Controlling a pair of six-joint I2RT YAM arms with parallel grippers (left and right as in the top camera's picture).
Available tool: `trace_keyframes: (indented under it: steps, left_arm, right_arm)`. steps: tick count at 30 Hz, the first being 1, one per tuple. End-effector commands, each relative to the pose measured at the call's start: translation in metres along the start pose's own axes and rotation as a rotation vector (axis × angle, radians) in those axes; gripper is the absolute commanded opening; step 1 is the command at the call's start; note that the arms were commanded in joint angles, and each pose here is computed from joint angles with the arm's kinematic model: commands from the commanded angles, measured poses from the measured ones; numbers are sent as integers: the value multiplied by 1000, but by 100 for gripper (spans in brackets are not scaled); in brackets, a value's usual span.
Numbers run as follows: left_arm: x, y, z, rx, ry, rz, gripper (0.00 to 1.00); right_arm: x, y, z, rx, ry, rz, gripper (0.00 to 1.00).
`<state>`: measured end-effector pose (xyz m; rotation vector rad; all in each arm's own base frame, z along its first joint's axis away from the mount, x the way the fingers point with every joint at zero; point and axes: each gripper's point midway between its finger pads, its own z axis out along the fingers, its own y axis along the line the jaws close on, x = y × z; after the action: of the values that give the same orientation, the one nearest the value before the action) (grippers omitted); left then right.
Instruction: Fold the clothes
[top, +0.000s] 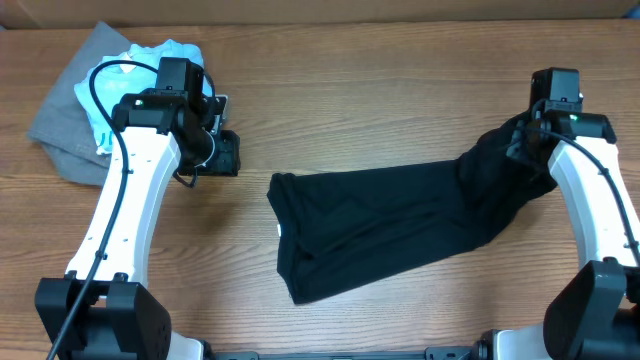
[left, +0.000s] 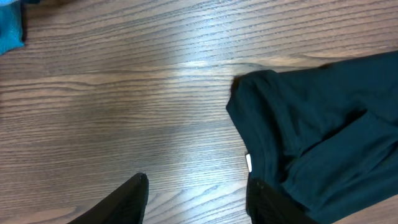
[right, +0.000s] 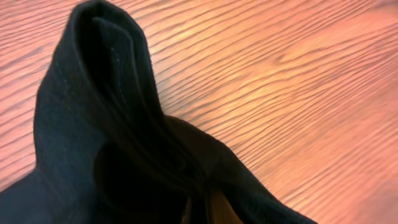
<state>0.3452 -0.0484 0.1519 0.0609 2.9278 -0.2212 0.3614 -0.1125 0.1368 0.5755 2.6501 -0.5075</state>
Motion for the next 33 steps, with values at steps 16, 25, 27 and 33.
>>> trace_keyframes:
  steps: [16,25,27,33]
  left_arm:
    - [-1,-1,-4,11,-17,12,55]
    - [-2,-1,-4,11,-19,13,55]
    - [-2,-1,-4,11,-19,13,55]
    - [-2,-1,-4,11,-21,13,56]
  right_arm:
    - [24,30,-19,-141,92,-45,4]
    - [63,84,-43,-406,242,-117,4]
    - [71,97,-50,-459,267,-138,4]
    - [108,130,-59,-509,340,-195,5]
